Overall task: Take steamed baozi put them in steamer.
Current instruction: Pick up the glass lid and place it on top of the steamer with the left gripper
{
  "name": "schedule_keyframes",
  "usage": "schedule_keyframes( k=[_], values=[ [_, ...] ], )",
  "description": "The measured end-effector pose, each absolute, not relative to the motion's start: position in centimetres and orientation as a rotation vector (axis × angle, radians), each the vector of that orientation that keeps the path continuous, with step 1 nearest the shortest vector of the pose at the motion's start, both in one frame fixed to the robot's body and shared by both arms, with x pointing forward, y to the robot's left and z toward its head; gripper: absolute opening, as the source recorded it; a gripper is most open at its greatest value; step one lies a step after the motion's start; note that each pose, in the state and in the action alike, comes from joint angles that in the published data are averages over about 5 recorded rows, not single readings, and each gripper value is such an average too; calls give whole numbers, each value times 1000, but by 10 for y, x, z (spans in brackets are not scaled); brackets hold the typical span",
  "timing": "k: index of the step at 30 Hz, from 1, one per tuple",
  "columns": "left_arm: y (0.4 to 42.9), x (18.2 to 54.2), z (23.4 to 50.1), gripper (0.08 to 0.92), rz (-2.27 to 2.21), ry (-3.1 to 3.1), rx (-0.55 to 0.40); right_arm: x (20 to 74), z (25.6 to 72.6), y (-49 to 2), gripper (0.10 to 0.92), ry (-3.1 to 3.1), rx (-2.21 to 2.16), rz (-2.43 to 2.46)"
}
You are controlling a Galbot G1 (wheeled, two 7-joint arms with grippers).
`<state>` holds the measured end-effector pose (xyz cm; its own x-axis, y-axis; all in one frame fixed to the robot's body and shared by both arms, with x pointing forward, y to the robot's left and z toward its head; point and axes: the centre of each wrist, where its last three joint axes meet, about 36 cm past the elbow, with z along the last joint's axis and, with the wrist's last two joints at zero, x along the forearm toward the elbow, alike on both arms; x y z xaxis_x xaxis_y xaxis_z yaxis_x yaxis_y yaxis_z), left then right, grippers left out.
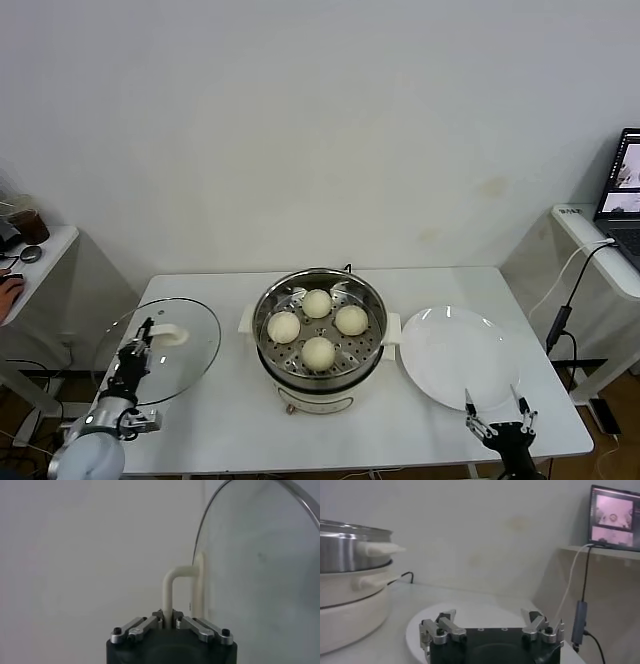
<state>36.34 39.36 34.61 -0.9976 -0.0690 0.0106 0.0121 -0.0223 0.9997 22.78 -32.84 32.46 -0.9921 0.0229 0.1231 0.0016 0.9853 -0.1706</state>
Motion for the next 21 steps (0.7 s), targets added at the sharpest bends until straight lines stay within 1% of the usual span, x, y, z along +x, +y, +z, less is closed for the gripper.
schedule_keyframes(
  k=[6,10,15,21],
  values=[
    [364,344,405,170,-2185,-2201,118,230,322,-321,823,-3006,15,276],
    [337,339,436,170,-2175,-2254,115,232,317,-317,823,-3000,22,309],
    [304,338,456,170,-2158,-2312,70,234,310,-313,823,-2987,18,356],
    [262,345,466,170,-2125,-2370,5,240,302,-303,823,-2986,7,392]
  ],
)
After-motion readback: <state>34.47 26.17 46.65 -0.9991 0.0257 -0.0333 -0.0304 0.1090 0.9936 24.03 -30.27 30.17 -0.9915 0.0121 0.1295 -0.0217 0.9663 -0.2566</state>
